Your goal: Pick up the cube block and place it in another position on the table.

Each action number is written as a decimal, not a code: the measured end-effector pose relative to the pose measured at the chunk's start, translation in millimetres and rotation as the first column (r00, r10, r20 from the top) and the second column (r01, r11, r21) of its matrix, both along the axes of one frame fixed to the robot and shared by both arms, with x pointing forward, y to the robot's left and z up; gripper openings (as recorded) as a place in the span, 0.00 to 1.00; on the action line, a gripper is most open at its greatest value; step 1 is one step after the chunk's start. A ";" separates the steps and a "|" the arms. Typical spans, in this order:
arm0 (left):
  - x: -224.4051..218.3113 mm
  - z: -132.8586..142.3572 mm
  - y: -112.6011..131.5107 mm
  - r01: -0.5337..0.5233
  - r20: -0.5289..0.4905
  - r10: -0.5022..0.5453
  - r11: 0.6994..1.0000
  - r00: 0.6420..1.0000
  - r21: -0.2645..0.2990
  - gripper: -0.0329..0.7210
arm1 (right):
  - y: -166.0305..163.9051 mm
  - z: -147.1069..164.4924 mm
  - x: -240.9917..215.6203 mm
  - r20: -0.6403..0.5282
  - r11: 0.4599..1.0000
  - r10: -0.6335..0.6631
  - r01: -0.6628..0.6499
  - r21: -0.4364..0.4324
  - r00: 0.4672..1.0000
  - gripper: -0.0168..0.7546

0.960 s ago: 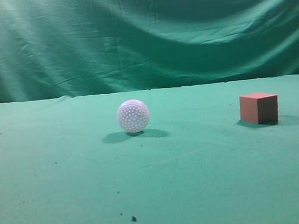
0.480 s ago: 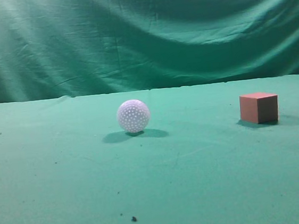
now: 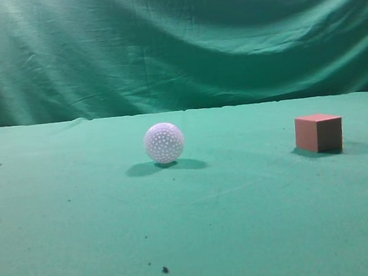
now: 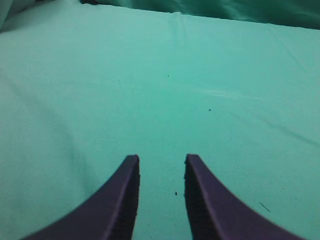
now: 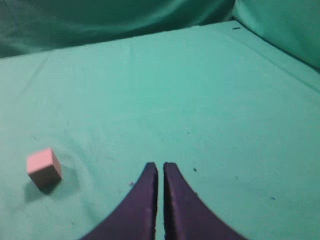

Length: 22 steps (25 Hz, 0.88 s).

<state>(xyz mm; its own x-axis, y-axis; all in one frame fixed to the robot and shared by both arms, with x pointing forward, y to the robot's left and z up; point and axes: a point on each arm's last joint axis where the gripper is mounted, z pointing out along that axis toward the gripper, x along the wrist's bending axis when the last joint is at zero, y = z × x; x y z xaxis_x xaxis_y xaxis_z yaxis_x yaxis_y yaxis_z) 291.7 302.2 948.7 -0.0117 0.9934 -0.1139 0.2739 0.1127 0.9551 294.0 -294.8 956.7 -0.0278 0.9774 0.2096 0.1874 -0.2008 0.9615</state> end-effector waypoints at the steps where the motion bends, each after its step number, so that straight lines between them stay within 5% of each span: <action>1: 0.0 0.0 0.0 0.000 0.000 0.000 1.000 1.000 0.000 0.39 | 0.2 6.3 0.9 0.069 1.000 0.000 -0.001 0.016 0.998 0.02; 5: 0.0 0.0 0.0 0.000 0.000 0.000 1.000 1.000 0.000 0.39 | -0.2 29.8 0.4 0.320 0.999 -0.008 -0.003 0.035 0.947 0.02; 8: 0.0 0.0 0.0 0.000 0.000 0.000 1.000 1.000 0.000 0.39 | -0.2 48.2 -2.9 0.300 1.000 0.001 0.000 -0.003 0.954 0.02; 11: 0.0 0.0 0.0 0.000 0.000 0.000 1.000 1.000 0.000 0.39 | 0.1 77.3 -1.3 0.209 0.998 0.013 -0.001 -0.057 0.978 0.02; 15: 0.0 0.0 0.0 0.000 0.000 0.000 1.000 1.000 0.000 0.39 | 3.5 100.4 11.1 -0.010 0.999 0.032 -0.032 -0.003 0.999 0.02; 22: 0.0 0.0 0.0 0.000 0.000 0.000 1.000 1.000 0.000 0.39 | 10.8 84.6 36.7 -0.329 0.994 0.095 -0.105 -0.014 0.940 0.02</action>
<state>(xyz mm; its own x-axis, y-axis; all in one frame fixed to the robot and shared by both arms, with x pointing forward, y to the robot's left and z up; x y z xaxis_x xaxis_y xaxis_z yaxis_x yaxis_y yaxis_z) 291.7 302.2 948.7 -0.0117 0.9934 -0.1139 0.2739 0.1127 0.9551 330.7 -284.0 1041.3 -0.0606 0.9793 0.1929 0.5105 -0.1357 0.8491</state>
